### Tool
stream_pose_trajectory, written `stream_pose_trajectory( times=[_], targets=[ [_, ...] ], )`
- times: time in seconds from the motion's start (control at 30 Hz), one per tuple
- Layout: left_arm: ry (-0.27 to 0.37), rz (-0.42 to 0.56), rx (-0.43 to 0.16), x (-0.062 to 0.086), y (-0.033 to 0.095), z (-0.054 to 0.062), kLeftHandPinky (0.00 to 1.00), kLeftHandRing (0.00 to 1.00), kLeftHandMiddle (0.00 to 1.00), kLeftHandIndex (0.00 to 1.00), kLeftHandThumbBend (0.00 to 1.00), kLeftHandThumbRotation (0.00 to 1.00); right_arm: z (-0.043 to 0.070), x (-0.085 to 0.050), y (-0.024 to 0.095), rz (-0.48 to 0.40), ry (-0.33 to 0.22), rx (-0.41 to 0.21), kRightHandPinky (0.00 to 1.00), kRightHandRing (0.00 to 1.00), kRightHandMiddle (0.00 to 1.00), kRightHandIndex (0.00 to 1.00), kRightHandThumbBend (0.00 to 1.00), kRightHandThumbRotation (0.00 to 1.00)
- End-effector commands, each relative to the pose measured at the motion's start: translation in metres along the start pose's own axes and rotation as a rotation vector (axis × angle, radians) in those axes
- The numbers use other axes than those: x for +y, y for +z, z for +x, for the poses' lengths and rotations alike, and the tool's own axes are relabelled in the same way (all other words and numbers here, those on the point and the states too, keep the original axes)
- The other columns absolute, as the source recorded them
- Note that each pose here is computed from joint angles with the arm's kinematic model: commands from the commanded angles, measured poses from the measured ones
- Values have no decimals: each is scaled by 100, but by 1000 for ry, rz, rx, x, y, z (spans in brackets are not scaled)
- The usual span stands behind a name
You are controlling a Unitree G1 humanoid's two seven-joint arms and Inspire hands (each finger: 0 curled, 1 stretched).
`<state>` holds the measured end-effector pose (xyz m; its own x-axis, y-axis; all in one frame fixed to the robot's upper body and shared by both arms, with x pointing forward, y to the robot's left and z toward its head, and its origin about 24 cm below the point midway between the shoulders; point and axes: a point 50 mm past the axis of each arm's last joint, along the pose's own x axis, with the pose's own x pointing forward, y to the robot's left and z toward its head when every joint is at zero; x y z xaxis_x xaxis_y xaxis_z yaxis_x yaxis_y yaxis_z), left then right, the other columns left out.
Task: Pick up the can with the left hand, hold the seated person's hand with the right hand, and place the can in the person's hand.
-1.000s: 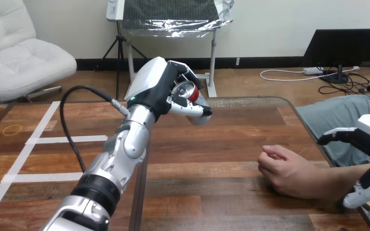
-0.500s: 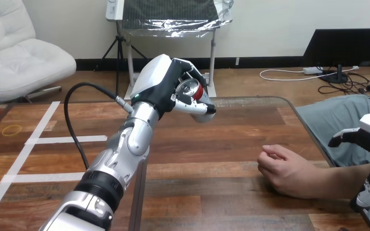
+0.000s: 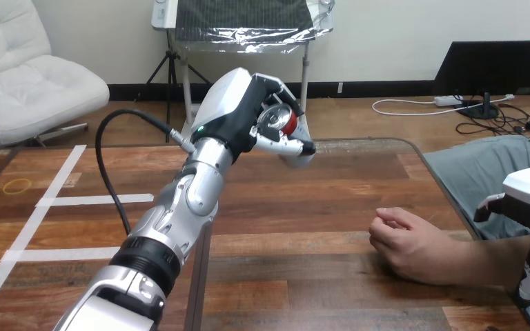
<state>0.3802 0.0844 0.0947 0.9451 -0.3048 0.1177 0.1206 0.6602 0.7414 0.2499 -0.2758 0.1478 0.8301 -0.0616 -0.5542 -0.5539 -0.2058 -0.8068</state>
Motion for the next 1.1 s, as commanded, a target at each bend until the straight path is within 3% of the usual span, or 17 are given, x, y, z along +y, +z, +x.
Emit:
stream_pose_trajectory(
  times=[0.0,1.07],
  targets=[
    [93,2,-122,28,34,20,35,41,48,47,67,0,1,-25,-5,-72,-85,33,90,94,91,86,84,10],
    [82,-8,-143,20,45,24,37,42,49,48,68,0,36,-23,-4,-98,-5,10,96,95,92,85,81,17]
  ],
)
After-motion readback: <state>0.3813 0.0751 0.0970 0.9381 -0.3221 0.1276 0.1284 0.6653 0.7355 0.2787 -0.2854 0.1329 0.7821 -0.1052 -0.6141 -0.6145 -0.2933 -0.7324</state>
